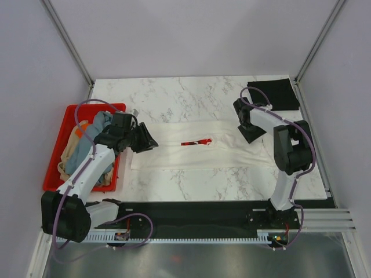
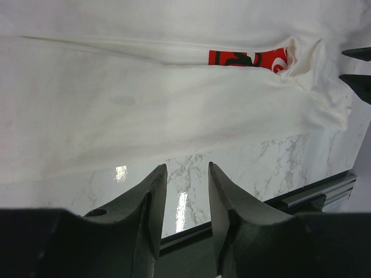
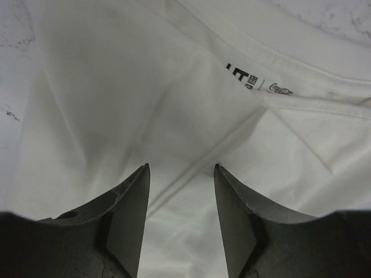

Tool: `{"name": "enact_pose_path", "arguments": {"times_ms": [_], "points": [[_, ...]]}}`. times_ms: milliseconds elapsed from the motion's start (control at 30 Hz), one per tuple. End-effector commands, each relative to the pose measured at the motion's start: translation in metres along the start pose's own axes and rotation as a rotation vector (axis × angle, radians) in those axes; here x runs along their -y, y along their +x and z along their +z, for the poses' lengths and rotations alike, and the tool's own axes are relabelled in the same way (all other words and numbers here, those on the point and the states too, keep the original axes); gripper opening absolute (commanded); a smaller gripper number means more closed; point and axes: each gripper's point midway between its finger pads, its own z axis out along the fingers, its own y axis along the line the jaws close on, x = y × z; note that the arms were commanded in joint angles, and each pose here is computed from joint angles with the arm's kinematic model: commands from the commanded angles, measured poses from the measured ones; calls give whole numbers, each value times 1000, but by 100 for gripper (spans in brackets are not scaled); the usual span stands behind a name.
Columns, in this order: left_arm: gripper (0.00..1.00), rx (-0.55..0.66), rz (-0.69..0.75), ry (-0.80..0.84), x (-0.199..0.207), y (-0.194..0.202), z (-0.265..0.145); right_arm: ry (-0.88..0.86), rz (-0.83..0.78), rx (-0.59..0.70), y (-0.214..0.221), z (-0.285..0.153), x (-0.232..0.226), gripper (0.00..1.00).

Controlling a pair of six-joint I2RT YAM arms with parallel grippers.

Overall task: Fold and stack the t-shirts
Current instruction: Fold the tshirt

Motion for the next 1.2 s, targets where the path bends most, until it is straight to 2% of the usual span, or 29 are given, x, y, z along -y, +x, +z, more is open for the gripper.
{"name": "enact_pose_path", "arguments": {"times_ms": [0,100,267,400,733,1167], "points": [[42,70,37,-11,0,-12,-8,3,-23,49,-7,12,-17,56],[42,95,-22,-33,-7,-6,-11,3,-93,48,-2,26,-24,55],[42,179,36,8,7,-22,-34,-54,-178,102,-9,36,-46,54],[42,197,36,28,15,-27,-41,-95,-243,105,-8,42,-66,53],[42,147,50,-23,4,-24,-24,-276,-314,44,18,56,-144,50],[43,95,71,-99,-6,-33,2,-498,-420,-26,79,37,-221,50]]}}
